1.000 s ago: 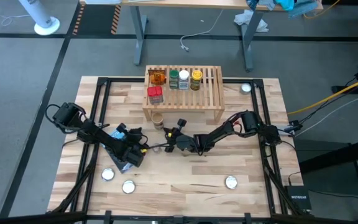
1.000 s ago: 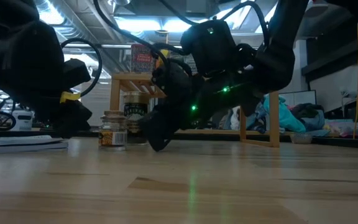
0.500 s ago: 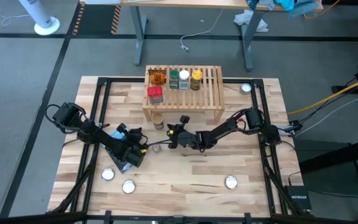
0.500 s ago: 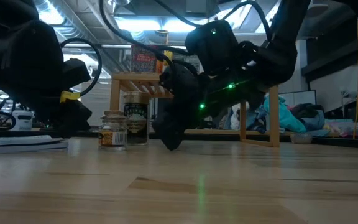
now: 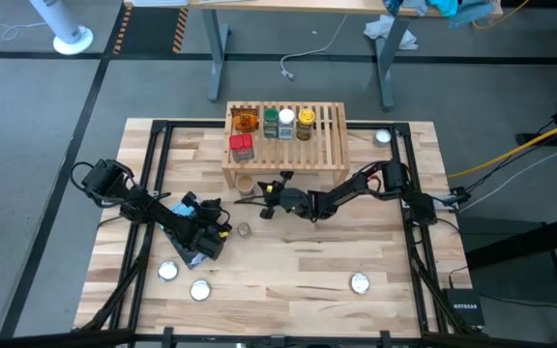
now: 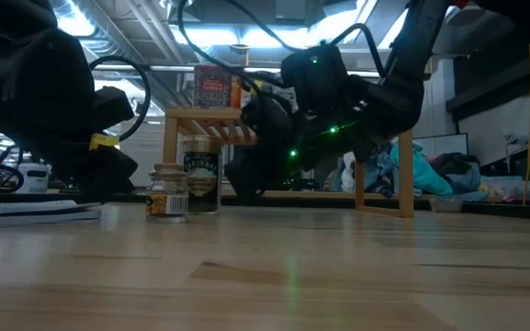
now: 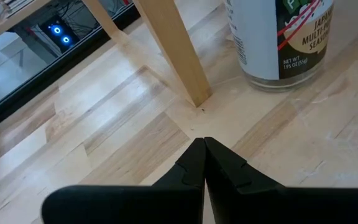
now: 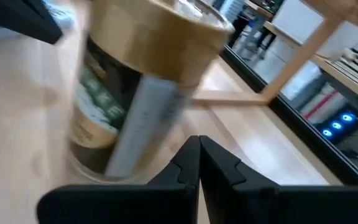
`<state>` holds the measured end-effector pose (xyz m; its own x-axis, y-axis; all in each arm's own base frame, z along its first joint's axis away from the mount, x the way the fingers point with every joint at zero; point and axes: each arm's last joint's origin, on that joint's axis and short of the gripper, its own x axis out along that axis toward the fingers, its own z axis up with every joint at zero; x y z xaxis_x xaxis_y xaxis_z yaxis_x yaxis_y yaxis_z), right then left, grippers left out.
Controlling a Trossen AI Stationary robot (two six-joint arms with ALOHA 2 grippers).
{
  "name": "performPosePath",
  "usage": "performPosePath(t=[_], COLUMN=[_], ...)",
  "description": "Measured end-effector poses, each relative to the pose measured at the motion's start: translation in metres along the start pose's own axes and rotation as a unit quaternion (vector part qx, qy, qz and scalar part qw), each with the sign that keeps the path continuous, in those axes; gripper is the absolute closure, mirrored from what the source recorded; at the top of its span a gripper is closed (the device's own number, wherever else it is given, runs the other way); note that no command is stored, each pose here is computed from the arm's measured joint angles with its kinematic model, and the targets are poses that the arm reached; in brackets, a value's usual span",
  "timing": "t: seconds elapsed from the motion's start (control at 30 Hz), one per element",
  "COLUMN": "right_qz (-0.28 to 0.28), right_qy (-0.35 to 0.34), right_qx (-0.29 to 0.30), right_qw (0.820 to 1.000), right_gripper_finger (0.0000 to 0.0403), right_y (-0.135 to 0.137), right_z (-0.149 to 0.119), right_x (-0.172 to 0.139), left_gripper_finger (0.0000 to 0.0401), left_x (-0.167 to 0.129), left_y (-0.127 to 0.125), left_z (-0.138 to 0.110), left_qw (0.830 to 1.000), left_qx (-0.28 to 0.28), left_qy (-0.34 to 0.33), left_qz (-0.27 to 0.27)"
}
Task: Shelf spices
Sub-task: Put the brown seasoning bottle on the shelf
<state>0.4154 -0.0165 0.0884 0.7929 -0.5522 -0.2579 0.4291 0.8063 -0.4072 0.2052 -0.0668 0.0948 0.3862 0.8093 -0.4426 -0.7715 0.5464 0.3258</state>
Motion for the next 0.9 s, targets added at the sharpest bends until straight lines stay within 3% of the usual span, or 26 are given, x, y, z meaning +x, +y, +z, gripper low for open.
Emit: performPosePath(t=[0.27,0.67,0.77,0.9], right_qz=[0.048,0.103,0.099,0.029], right_qy=[-0.036,-0.057,-0.057,-0.04], right_qx=[0.036,0.028,0.025,0.002], right_qw=[0.998,0.993,0.993,0.999], right_gripper_finger=[0.0391,0.0391,0.0391,0.0391], right_y=[0.002,0.03,0.033,0.029], right_z=[0.01,0.023,0.024,0.023], right_x=[0.002,-0.014,-0.017,-0.016], left_gripper_finger=[0.0401,0.0401,0.0401,0.0401], left_x=[0.0,0.0,0.0,0.0], left_y=[0.0,0.001,0.002,0.004], left_z=[0.0,0.0,-0.001,-0.001], left_qw=[1.0,1.0,1.0,1.0], left_qx=[-0.001,0.008,0.011,0.01], left_qy=[-0.001,0.0,0.0,0.002], left_qz=[0.0,0.003,0.005,0.01])
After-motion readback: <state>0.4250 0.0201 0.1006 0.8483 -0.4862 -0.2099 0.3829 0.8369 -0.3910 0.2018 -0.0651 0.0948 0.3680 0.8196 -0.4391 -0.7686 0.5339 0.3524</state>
